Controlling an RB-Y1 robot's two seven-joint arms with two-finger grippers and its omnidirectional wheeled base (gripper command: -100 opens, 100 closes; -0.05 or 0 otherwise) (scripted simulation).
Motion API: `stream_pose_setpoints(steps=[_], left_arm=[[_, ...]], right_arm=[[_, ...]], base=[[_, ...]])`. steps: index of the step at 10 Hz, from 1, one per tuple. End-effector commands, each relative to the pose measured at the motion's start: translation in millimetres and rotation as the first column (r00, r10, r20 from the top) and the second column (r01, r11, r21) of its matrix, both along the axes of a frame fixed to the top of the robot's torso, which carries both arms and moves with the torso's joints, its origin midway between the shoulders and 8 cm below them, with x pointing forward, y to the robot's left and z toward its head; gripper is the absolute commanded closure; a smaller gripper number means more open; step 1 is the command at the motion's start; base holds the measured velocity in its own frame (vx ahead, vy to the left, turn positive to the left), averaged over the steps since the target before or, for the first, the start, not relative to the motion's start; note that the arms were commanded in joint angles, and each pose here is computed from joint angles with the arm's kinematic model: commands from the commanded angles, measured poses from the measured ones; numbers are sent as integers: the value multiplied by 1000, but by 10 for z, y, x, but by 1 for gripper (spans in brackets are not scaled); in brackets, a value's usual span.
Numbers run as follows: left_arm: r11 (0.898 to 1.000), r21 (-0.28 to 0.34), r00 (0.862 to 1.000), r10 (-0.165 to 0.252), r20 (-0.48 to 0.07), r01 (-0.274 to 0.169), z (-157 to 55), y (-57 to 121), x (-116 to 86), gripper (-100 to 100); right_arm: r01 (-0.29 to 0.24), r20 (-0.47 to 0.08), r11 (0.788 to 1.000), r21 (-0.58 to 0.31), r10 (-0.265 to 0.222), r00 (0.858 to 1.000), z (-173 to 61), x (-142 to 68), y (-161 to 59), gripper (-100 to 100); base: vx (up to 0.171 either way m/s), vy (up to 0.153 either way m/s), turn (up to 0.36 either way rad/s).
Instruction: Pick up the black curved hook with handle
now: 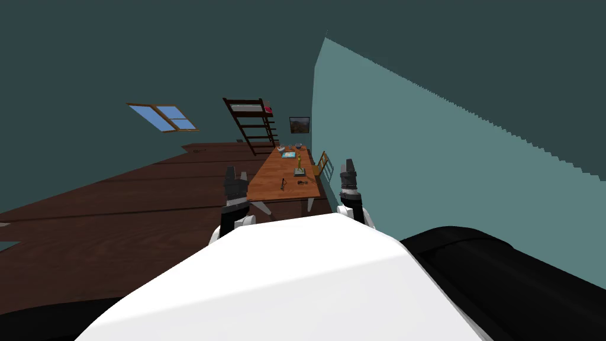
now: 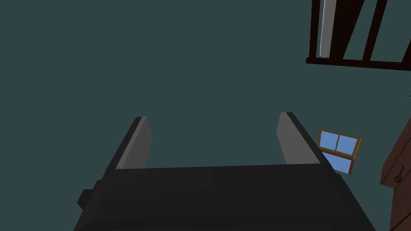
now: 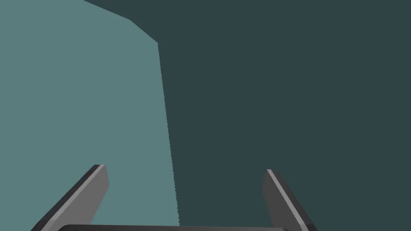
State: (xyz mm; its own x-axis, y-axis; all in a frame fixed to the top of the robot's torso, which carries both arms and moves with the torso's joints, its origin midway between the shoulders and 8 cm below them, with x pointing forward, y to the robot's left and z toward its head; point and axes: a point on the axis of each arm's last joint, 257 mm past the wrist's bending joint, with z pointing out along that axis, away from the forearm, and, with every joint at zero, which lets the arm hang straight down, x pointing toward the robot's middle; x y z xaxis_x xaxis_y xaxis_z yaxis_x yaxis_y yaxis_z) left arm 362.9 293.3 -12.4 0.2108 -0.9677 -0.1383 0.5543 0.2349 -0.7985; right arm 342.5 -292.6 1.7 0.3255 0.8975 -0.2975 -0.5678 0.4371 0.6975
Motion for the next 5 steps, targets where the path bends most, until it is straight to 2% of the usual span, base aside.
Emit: stream_pose_setpoints(steps=[1, 5], left_arm=[[999, 30, 1000, -12, -19, 12, -50, -24, 43, -100], [992, 122, 994, -26, -103, 38, -316, -63, 258, -100]], right_arm=[[0, 0, 1000, 0, 0, 1000, 0, 0, 0, 0], [0, 0, 1000, 0, 0, 1000, 0, 0, 0, 0]], base=[[0, 0, -25], [0, 3, -54]])
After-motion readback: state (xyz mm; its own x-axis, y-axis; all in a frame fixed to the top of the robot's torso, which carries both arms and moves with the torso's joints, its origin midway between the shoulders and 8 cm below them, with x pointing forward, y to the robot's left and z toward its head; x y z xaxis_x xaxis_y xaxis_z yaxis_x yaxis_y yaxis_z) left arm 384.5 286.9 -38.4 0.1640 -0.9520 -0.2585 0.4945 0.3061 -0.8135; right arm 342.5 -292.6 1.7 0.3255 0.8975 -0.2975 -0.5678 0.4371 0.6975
